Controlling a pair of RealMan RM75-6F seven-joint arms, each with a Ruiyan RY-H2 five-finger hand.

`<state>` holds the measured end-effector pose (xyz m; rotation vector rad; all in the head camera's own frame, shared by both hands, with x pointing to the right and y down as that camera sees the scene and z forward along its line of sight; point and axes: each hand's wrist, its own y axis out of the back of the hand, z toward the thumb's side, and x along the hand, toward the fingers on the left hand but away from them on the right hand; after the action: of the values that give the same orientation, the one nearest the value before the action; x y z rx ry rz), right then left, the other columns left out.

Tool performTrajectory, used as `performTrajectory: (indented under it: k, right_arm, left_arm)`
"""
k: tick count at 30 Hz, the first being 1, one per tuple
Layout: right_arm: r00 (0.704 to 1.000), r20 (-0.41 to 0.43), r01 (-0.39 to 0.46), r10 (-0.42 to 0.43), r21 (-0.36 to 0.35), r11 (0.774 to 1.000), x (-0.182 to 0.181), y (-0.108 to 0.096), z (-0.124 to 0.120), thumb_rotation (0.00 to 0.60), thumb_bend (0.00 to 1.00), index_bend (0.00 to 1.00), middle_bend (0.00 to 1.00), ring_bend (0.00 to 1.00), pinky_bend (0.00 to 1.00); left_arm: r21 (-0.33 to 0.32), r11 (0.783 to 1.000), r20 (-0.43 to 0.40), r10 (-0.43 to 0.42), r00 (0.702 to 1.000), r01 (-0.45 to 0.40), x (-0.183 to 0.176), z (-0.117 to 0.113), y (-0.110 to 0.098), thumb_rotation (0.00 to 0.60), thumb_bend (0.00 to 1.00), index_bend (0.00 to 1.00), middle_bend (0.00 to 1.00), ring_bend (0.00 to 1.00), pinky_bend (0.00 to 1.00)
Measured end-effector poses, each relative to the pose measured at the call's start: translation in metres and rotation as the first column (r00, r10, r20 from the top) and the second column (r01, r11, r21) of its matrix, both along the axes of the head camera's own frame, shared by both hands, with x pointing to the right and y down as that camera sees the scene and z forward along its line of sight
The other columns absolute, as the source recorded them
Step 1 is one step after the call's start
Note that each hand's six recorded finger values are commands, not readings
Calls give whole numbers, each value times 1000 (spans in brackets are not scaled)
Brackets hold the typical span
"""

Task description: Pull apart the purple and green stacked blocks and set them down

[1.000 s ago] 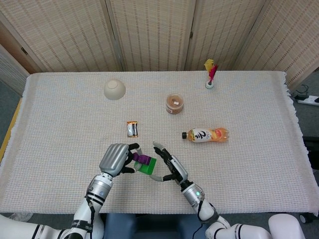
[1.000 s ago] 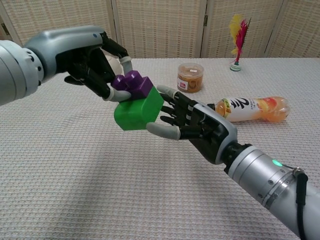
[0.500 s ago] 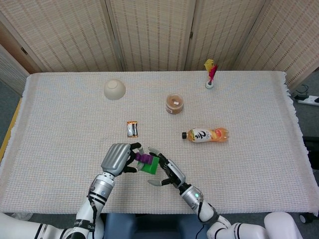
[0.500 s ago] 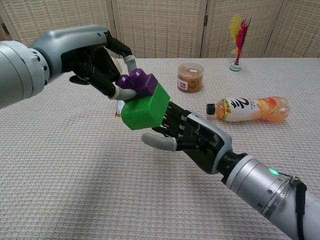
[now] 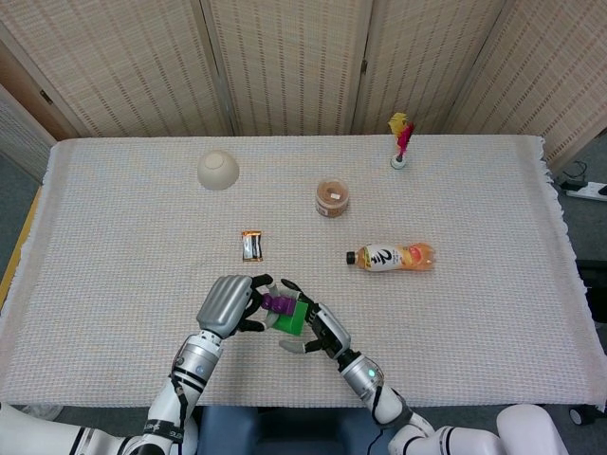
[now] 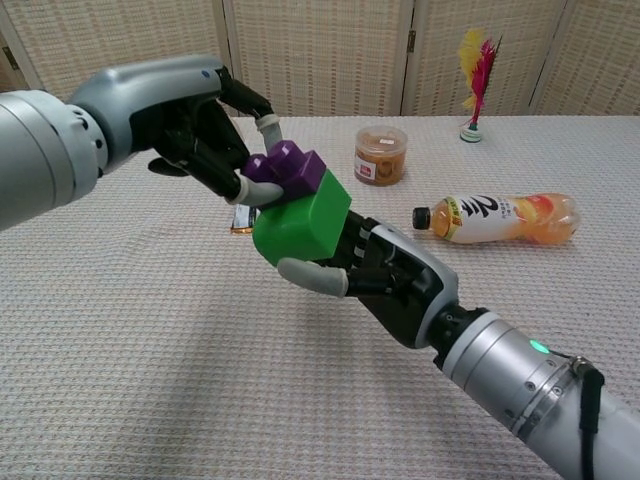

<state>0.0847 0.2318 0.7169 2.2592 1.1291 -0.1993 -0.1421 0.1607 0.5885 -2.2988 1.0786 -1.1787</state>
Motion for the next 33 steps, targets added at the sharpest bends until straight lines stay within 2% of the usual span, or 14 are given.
performTrajectory:
  k: [12,16,21,33]
  right_arm:
    - [996,-22,-82,83,3,997,5,-2,3,600,239,436,194,289,332]
    - [995,-35,-98,98,2,995,7,-1,5,600,238,500,237,328,393]
    - [992,-58,-108,109,8,994,10,4,9,600,238,560,276,362,429]
    - [990,-70,-122,122,5,993,22,8,17,600,239,579,289,365,438]
  left_arm:
    - [-12,1000,-22,-4,1000,4,2,1,2,600,434,817,1000,1000,1000]
    - [-5,1000,-24,-9,1000,8,1,0,1,600,434,817,1000,1000,1000]
    - [6,1000,-27,-14,1000,14,0,-2,-3,600,434,817,1000,1000,1000]
    - [53,998,-25,-26,999,27,-5,-12,-15,600,434,817,1000,1000,1000]
